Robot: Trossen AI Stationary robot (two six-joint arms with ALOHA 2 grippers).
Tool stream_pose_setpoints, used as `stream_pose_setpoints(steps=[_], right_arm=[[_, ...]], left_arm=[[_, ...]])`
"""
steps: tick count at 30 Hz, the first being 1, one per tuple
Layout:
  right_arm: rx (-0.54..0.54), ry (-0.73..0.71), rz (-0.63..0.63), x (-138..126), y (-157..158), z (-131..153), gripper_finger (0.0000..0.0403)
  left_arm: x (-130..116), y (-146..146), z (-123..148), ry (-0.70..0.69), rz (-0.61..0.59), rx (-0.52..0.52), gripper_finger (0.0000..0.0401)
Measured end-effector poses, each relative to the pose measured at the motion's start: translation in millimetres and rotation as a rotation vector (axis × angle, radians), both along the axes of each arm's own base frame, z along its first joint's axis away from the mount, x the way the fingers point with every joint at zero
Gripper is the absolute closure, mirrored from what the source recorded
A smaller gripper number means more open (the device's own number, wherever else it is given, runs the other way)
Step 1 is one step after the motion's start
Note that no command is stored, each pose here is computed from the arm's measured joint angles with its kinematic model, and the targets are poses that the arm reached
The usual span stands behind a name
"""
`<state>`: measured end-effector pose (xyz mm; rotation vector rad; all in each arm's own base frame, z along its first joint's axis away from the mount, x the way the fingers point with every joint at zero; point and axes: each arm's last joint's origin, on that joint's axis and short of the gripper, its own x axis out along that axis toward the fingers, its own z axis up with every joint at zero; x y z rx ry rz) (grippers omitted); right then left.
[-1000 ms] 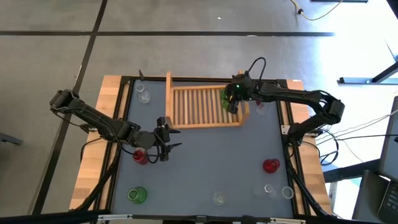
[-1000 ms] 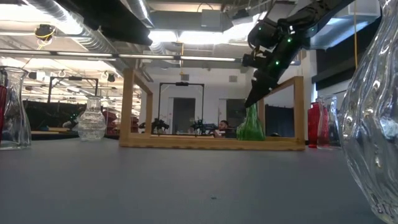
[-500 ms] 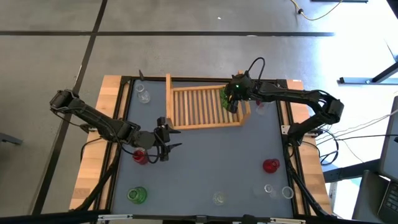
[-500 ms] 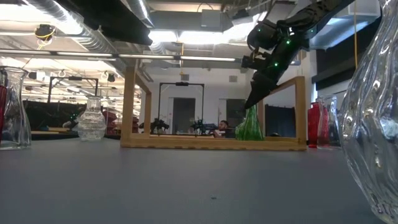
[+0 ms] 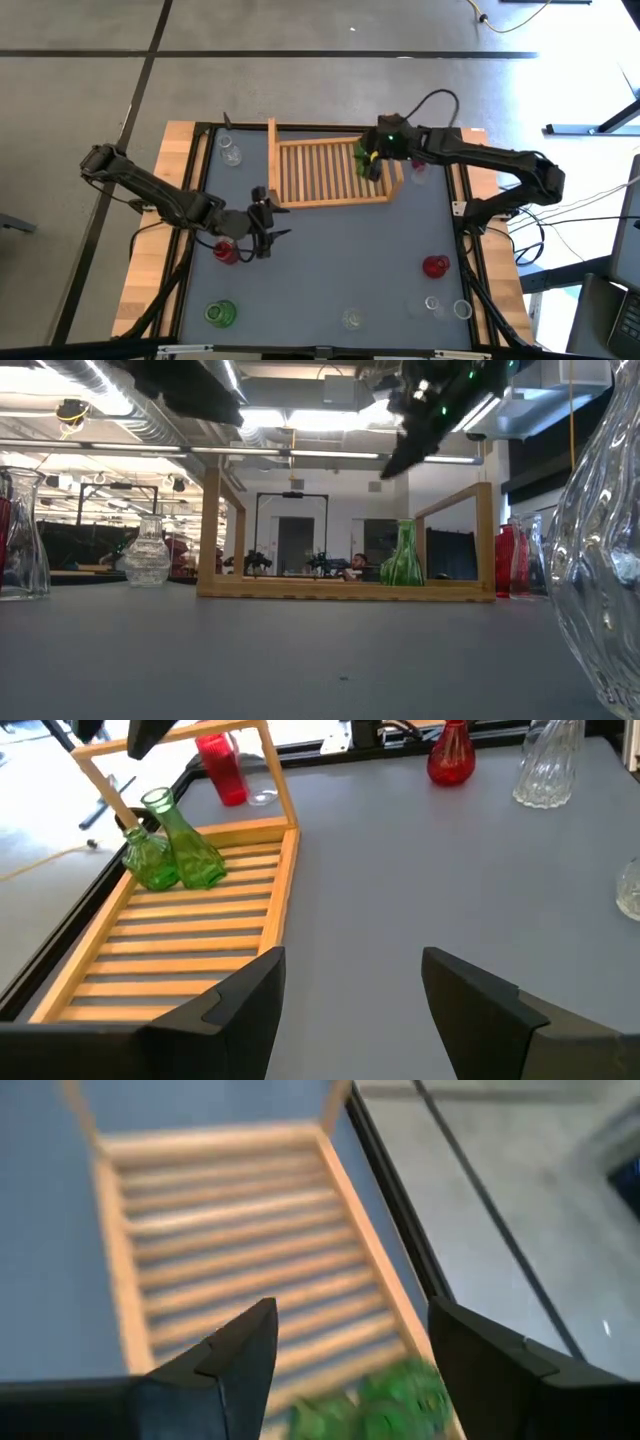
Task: Sort vases onto shelf
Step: Put the green vase on the shelf aligned with the other green vase
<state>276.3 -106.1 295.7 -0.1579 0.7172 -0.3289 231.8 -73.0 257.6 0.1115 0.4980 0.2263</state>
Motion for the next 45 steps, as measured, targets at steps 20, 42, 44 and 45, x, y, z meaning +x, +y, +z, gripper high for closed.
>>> stream_pose_setpoints(steps=[20,42,44,45], right_arm=[[-0.069,-0.247,0.520,27,123,-5,0.0159],[0.008,-0.313,0.683,19,185,-1,0.0159],[0.026,-0.319,0.683,18,188,0,0.0159],[0.039,-0.320,0.680,18,189,0,0.0159]], left_arm=[[-27,-45,51,0.247,-0.215,-0.328,0.0172],[-1,-133,54,0.364,-0.183,-0.325,0.0172],[5,-138,54,0.332,-0.214,-0.315,0.0172],[8,-140,53,0.320,-0.219,-0.317,0.0172]])
